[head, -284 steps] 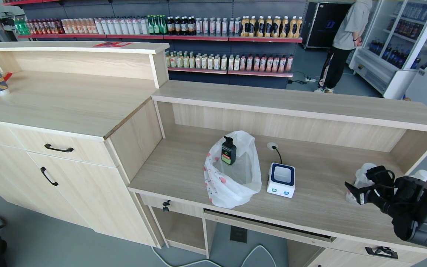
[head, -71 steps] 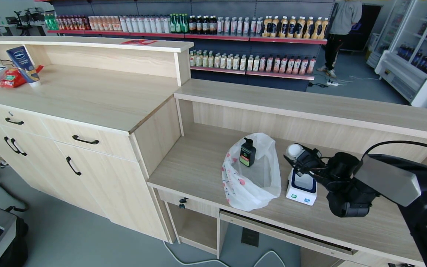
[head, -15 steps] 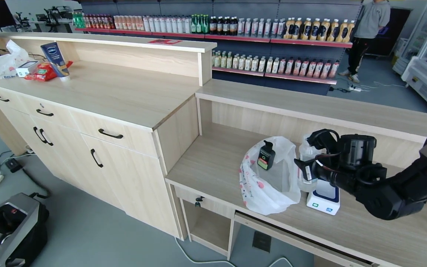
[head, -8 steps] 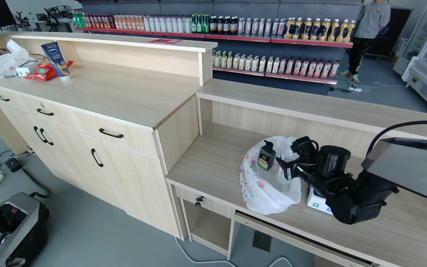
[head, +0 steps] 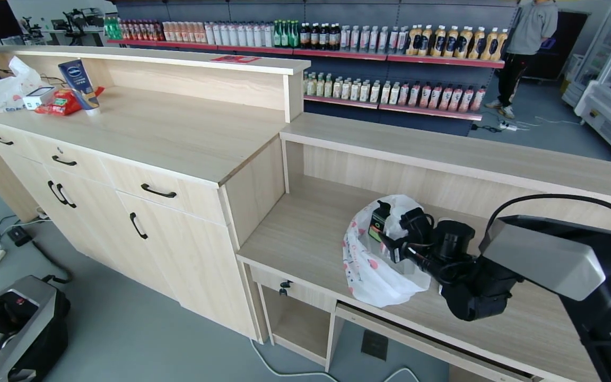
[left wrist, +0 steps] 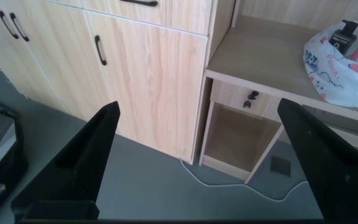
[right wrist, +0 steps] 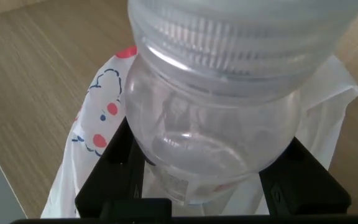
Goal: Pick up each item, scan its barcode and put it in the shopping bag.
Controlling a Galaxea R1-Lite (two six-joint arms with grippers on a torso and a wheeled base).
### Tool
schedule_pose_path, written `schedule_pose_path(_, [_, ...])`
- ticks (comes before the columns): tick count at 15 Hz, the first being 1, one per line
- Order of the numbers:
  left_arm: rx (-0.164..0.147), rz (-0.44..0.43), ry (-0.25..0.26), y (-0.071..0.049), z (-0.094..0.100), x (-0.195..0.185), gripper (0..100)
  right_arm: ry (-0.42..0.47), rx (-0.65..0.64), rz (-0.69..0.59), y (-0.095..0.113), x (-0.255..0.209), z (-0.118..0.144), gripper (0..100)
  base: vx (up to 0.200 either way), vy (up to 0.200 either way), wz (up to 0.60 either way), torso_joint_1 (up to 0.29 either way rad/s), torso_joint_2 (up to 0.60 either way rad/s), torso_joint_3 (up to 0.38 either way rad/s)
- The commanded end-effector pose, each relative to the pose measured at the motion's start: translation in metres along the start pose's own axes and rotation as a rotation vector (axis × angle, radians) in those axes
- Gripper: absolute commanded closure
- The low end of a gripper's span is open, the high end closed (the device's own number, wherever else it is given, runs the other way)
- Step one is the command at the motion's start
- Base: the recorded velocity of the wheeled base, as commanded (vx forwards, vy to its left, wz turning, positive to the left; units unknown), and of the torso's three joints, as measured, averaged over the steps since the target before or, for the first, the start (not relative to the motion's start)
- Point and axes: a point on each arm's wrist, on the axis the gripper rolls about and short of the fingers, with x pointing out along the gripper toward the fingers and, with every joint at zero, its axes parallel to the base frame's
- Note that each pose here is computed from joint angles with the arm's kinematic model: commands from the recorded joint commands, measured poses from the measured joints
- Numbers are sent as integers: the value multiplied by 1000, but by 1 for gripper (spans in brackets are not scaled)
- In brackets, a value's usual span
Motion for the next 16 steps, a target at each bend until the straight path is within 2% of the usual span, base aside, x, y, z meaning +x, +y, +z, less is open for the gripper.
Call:
schedule_pose_path(1, [-1,0,2,0,0,0,0,4,2,40,5,10,-19,100,0,0,0,0,0,0])
schedule_pose_path(4, [-1,0,0,0,0,0,0,-17,-3,44,4,21,-23,100,0,0,0,0,0,0])
schedule_pose_path(9, [-1,0,2,0,0,0,0,6,0,52,7,27,-35,100,0,0,0,0,0,0])
schedule_pose_path(15, [-1,0,0,0,0,0,0,9,-6,50,5,34,-38,100,0,0,0,0,0,0])
schedule_pose_path(16, [-1,0,0,0,0,0,0,11,-6,50,5,34,-38,0,0,0,0,0,0,0])
